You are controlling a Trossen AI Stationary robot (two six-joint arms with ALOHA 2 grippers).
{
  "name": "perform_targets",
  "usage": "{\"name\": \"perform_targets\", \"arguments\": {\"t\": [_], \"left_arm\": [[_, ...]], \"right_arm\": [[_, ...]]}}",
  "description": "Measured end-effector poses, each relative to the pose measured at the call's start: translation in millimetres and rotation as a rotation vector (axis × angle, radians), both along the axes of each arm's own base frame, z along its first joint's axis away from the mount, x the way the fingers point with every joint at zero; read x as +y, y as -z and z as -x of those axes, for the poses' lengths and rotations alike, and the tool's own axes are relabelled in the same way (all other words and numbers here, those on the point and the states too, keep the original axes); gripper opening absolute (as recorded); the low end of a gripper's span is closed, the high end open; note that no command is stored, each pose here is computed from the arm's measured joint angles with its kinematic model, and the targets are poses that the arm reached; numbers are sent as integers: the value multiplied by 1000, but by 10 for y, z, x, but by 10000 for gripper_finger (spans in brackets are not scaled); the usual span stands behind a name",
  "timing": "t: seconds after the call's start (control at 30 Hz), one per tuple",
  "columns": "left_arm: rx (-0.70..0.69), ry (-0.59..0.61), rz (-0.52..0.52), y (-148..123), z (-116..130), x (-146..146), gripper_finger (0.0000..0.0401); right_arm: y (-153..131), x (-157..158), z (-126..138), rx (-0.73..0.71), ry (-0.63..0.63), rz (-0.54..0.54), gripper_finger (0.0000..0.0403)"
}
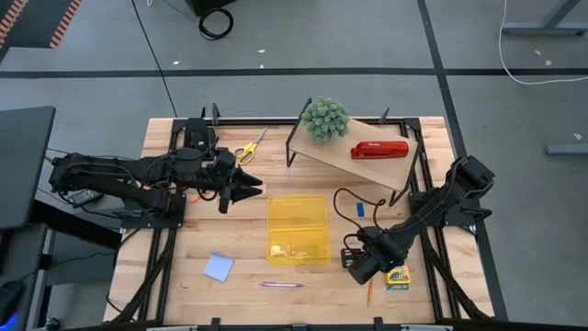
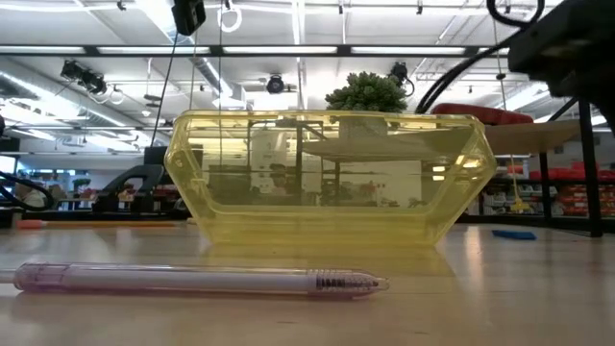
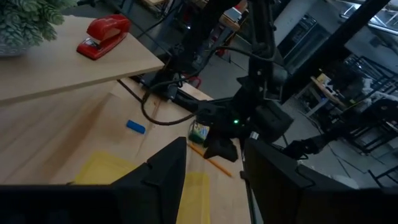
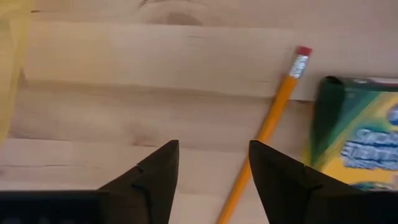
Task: Pack school essentials
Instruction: Put the right pencil into the supply box
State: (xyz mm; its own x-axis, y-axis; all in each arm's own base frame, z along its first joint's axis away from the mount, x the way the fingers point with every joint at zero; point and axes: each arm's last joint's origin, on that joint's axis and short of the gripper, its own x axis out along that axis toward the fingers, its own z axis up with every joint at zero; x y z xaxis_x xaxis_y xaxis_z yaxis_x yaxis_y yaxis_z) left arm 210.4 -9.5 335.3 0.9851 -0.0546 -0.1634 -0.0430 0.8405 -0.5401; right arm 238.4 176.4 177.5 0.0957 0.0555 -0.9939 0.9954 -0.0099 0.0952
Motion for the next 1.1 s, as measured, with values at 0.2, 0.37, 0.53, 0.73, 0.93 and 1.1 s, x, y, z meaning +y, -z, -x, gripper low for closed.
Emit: {"name": "perform_targets", "arguments": {"t": [0.2,0.37,0.53,0.73,0.93,1.1], "left_arm": [[1,3,33,-1,1,-2,173],[2,6,41,-1,1,-4,172],[1,5,41,-2,1,-3,173],[1,5,41,-2,1,-3,172],[1,5,41,-2,2,-3,173],[1,5,41,-2,2,-3,172]], "right_arm": [[95,-171,101,41,29,-17,205],[76,-324,238,36,50,-28,225],[96,-449,367,32,70,-45,235],[203,-490,402,-8,79,-86,228],[297,-524,464,21,81,-86,219],[358,-548,504,34,85,-81,215]]}}
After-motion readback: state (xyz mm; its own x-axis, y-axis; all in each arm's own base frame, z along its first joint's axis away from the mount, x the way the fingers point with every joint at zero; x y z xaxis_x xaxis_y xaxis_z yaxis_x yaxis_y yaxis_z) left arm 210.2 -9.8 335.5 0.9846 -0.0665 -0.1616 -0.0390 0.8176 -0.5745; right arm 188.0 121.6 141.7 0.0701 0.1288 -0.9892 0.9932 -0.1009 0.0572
